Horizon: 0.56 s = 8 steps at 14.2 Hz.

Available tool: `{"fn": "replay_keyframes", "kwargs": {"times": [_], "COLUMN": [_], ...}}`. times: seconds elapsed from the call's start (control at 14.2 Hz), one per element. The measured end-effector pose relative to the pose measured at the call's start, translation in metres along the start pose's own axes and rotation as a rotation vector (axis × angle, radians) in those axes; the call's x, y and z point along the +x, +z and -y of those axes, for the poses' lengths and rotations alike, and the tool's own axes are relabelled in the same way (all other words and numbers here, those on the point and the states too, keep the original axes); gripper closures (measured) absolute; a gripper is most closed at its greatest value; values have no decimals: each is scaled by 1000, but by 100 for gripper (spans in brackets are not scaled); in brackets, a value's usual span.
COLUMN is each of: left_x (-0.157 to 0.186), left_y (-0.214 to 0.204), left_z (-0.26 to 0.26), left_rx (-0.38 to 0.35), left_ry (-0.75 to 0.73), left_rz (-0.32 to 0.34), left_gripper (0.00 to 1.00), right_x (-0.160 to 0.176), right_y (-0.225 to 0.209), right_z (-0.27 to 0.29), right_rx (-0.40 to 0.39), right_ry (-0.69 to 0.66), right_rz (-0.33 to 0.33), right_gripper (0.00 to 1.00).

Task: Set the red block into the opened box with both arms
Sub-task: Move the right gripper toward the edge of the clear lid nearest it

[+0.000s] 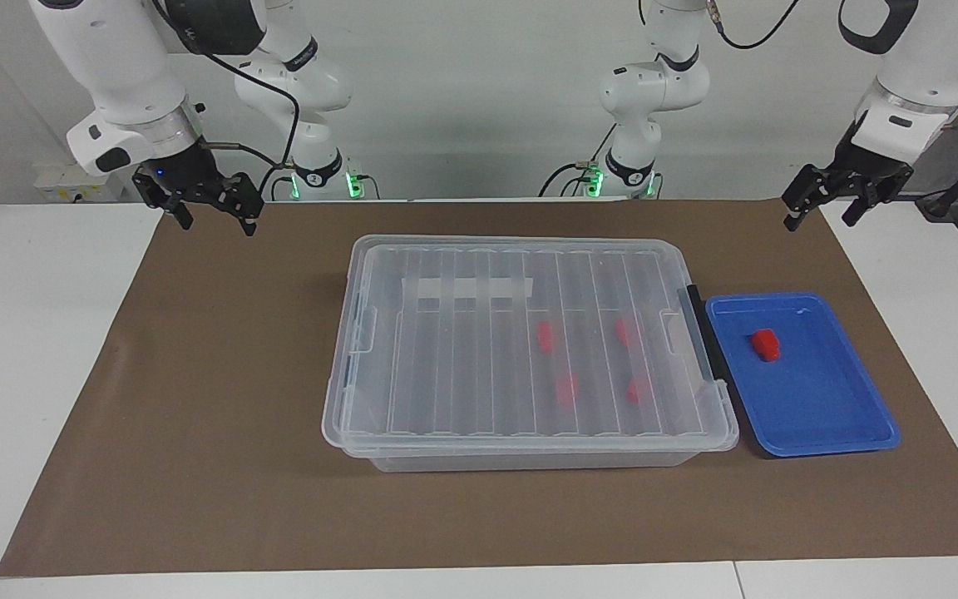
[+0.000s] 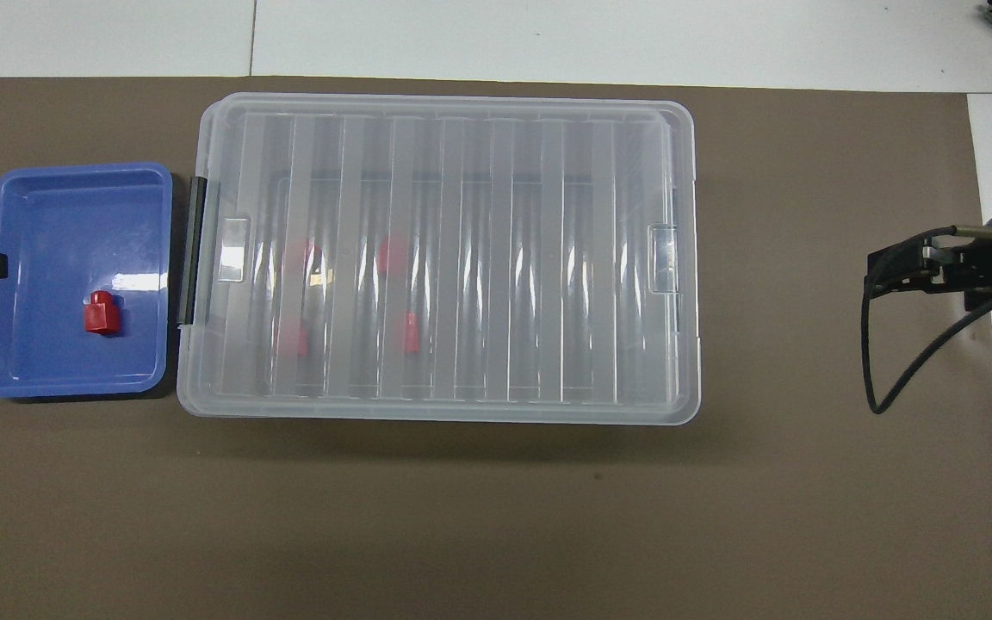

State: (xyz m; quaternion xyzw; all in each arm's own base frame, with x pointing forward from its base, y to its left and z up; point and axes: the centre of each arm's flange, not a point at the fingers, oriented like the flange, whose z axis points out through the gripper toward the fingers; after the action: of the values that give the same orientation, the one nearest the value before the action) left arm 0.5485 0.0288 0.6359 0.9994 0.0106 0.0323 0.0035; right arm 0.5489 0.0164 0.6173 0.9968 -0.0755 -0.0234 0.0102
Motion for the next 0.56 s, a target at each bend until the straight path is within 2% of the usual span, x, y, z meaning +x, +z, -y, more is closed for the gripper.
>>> {"fn": "replay_keyframes", "kwargs": {"times": [0.28,0.56], "left_x": [0,0], "left_y": [0,0], "left_z": [0,0], "left_rx": [0,0], "left_ry": [0,0], "left_rz": [0,0], "left_gripper": [0,0], "right_x": [1,6], "right_y": [0,7], "right_z": [0,4], "right_rx": [1,8], "right_ry": [0,-6], "right_rz": [-3,-44], "right_gripper": [0,0]}}
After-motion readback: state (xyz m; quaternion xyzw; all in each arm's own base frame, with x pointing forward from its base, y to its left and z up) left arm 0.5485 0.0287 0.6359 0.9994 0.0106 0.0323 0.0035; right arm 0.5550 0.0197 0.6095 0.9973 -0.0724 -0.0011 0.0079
